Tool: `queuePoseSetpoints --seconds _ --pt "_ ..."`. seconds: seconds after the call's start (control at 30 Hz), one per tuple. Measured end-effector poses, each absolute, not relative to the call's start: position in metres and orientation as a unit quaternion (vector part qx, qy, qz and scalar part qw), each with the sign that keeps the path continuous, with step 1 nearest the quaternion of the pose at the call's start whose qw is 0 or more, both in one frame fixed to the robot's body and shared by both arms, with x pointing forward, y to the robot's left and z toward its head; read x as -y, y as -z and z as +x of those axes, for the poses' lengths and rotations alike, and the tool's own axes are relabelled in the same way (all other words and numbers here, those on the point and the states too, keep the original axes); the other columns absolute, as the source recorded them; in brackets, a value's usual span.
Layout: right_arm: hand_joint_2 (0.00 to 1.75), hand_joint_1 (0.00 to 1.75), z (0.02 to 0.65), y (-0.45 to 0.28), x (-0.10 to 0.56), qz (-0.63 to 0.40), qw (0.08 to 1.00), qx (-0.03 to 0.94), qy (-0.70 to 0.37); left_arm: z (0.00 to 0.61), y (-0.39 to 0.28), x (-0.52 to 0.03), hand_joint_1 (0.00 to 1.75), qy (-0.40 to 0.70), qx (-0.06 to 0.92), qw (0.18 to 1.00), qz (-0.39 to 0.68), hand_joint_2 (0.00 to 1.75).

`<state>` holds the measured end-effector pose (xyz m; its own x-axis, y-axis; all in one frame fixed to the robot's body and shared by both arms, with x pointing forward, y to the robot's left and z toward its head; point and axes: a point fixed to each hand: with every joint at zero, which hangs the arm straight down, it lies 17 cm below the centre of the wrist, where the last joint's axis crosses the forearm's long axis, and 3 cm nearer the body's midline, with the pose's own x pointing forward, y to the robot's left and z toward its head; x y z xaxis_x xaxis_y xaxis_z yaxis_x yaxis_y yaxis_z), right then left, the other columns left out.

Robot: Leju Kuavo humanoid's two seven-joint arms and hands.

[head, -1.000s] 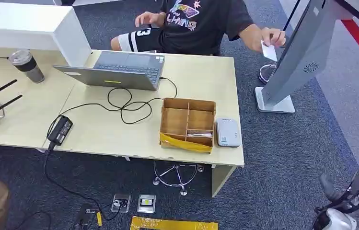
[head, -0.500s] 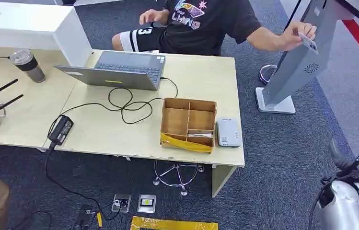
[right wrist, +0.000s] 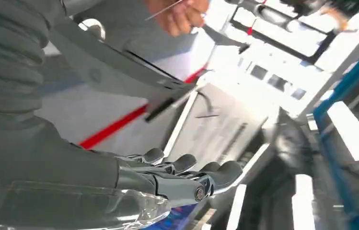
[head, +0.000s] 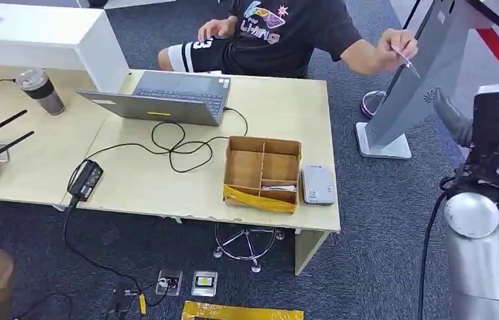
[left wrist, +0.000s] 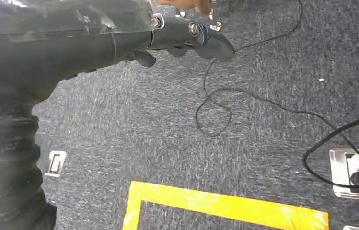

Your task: Pass the card to the sensor for recognition and then transmit it.

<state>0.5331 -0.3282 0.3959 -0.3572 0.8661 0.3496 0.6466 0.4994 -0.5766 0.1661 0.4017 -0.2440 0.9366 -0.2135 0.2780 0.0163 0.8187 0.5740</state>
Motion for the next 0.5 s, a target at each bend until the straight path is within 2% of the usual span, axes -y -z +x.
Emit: queuePoseSetpoints --seconds 0.2,0.5 --pt "1.75 0.0 0.514 -0.434 0.219 -0.457 0.222 0.815 -0.277 0.177 0.243 -0.397 0.0 0.073 0.168 0.939 0.29 1.75" --pt "1.75 0.0 0.504 -0.451 0.151 -0.418 0.186 0.828 -0.324 0.182 0.242 -0.395 0.0 0.083 0.17 0.939 0.288 1.75"
